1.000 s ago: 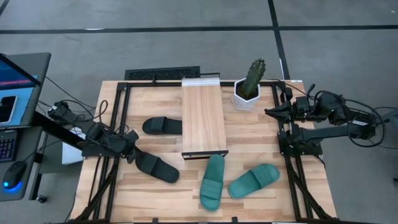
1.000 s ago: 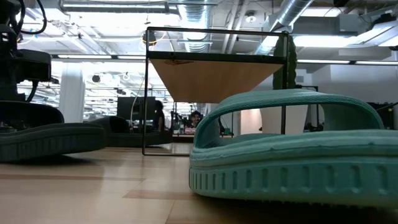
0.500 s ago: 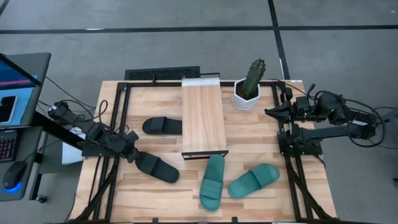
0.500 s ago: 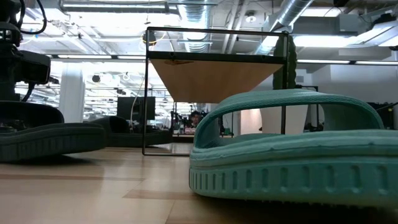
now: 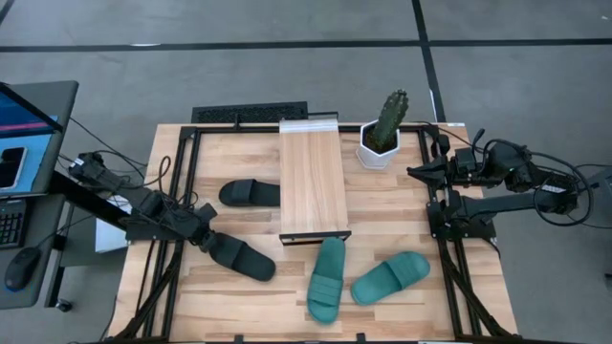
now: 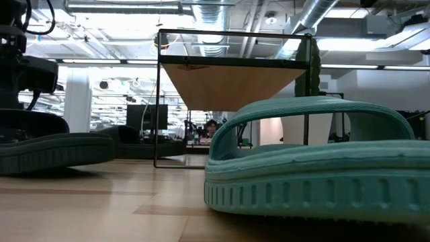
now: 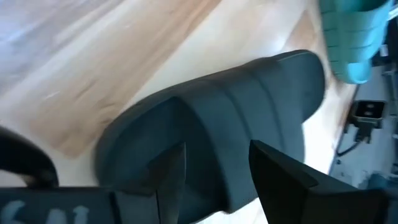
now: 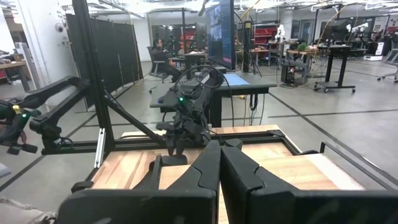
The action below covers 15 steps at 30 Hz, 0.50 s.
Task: Pick and place slides into the shelf
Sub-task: Put the bottom black slipper on the shelf
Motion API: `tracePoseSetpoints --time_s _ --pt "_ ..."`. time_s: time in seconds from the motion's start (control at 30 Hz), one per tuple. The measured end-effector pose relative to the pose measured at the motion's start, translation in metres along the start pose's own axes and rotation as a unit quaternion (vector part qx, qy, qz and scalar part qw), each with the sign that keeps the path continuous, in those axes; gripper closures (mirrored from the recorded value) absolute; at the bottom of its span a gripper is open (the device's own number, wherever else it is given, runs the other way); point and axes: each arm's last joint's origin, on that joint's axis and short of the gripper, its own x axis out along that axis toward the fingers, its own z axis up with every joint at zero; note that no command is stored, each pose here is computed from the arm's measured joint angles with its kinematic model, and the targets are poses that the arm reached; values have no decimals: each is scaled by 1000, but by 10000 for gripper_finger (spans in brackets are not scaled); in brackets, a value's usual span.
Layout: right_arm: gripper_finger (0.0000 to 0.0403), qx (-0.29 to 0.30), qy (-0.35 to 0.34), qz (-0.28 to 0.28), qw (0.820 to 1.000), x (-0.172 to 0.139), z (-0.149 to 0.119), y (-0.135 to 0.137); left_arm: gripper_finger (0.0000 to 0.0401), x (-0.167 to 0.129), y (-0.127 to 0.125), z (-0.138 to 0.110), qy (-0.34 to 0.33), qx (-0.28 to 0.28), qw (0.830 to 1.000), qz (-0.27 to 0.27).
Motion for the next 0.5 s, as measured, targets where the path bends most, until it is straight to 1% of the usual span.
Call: tracePoseSetpoints --time_s 0.1,0.37,0.5 --pt "403 0 0 0 1000 0 0 0 236 2 -4 0 3 2 1000 -10" --pt "403 0 0 0 1000 0 0 0 236 10 -5 0 17 11 1000 12" --pt "403 0 0 0 1000 0 0 0 236 14 -9 0 19 17 1000 1"
